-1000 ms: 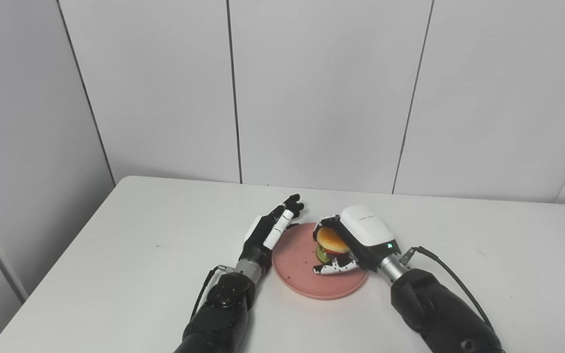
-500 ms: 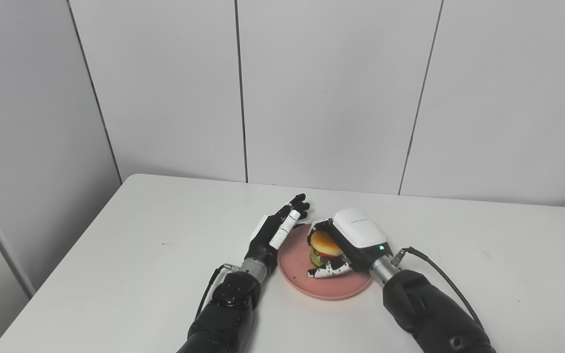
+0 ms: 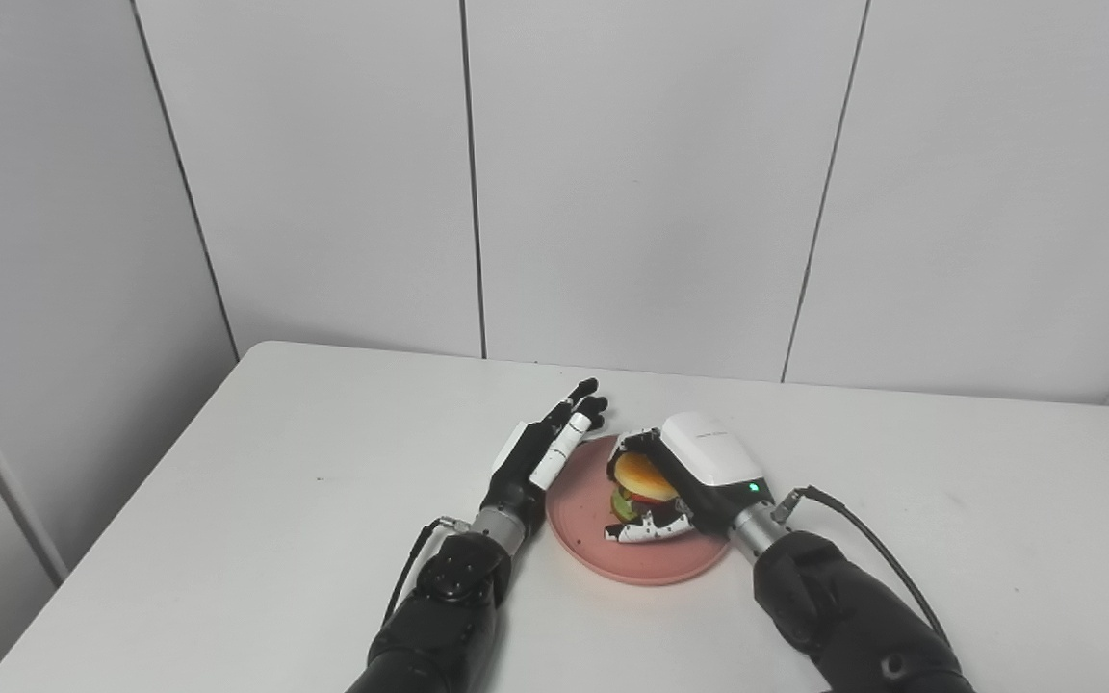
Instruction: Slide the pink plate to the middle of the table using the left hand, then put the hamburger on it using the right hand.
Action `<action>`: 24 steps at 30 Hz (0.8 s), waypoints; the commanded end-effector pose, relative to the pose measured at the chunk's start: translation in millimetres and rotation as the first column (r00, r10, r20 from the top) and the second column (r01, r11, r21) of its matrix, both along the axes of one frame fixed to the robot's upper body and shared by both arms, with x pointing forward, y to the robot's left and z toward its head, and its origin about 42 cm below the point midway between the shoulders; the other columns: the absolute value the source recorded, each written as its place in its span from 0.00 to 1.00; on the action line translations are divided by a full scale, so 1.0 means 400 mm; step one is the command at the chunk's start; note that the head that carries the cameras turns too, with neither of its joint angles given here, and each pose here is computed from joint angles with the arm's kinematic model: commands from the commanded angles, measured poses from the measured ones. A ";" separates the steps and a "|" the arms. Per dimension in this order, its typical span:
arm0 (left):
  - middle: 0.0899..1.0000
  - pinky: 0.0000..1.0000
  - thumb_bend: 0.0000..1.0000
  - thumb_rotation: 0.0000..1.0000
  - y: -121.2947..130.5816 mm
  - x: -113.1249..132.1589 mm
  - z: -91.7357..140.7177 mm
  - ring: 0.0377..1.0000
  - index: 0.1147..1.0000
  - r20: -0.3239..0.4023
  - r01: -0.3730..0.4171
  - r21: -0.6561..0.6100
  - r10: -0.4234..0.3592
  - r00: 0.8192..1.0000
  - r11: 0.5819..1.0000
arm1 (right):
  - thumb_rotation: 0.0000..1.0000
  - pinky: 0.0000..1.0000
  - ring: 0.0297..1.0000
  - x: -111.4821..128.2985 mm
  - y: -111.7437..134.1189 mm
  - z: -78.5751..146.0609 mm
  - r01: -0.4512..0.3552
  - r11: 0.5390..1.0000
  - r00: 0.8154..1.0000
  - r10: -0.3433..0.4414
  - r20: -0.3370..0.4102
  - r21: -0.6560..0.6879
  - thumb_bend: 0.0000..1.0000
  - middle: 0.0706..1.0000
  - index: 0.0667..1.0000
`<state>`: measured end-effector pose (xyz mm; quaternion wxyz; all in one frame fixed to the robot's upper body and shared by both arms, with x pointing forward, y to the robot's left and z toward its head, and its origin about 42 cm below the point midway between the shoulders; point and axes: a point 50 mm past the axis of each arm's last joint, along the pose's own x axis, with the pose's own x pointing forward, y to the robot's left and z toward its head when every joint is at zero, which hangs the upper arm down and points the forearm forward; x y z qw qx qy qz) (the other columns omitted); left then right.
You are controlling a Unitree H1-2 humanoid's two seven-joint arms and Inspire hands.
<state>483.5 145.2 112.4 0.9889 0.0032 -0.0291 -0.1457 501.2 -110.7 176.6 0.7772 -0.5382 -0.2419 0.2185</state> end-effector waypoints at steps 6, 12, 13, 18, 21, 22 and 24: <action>0.99 0.84 0.77 0.86 -0.018 -0.047 -0.068 0.97 0.92 -0.078 0.018 -0.009 -0.018 0.997 1.000 | 0.67 0.47 0.52 0.019 0.008 0.064 -0.023 1.000 1.000 0.022 -0.011 -0.016 0.69 0.57 0.64; 0.94 0.84 0.79 0.88 -0.016 -0.046 -0.067 0.94 0.89 -0.079 0.014 0.010 -0.013 0.997 1.000 | 0.83 0.79 0.79 0.017 0.000 0.053 -0.061 0.997 0.997 0.059 -0.056 -0.041 0.77 0.77 0.76; 0.94 0.84 0.79 0.88 -0.016 -0.046 -0.067 0.94 0.88 -0.080 0.014 0.009 -0.013 0.997 1.000 | 0.85 0.82 0.80 0.016 0.000 0.053 -0.062 0.997 0.997 0.059 -0.058 -0.043 0.78 0.79 0.77; 0.93 0.84 0.81 0.88 -0.017 -0.045 -0.068 0.93 0.88 -0.084 0.016 -0.002 -0.016 0.996 1.000 | 0.91 0.91 0.86 0.016 -0.002 0.053 -0.066 0.996 0.996 0.062 -0.067 -0.053 0.81 0.85 0.80; 0.92 0.84 0.81 0.87 -0.018 -0.045 -0.067 0.92 0.87 -0.086 0.017 -0.004 -0.017 0.996 1.000 | 0.92 0.92 0.87 0.016 -0.002 0.055 -0.064 0.997 0.996 0.060 -0.068 -0.053 0.81 0.86 0.82; 0.92 0.84 0.81 0.87 -0.019 -0.045 -0.068 0.92 0.87 -0.087 0.018 -0.001 -0.018 0.996 1.000 | 0.92 0.92 0.87 0.016 -0.003 0.055 -0.063 0.997 0.996 0.060 -0.067 -0.050 0.81 0.86 0.83; 0.94 0.84 0.81 0.87 -0.019 -0.045 -0.068 0.93 0.88 -0.088 0.018 0.000 -0.018 0.996 1.000 | 0.91 0.93 0.87 0.015 -0.004 0.057 -0.062 0.997 0.996 0.059 -0.065 -0.048 0.80 0.87 0.83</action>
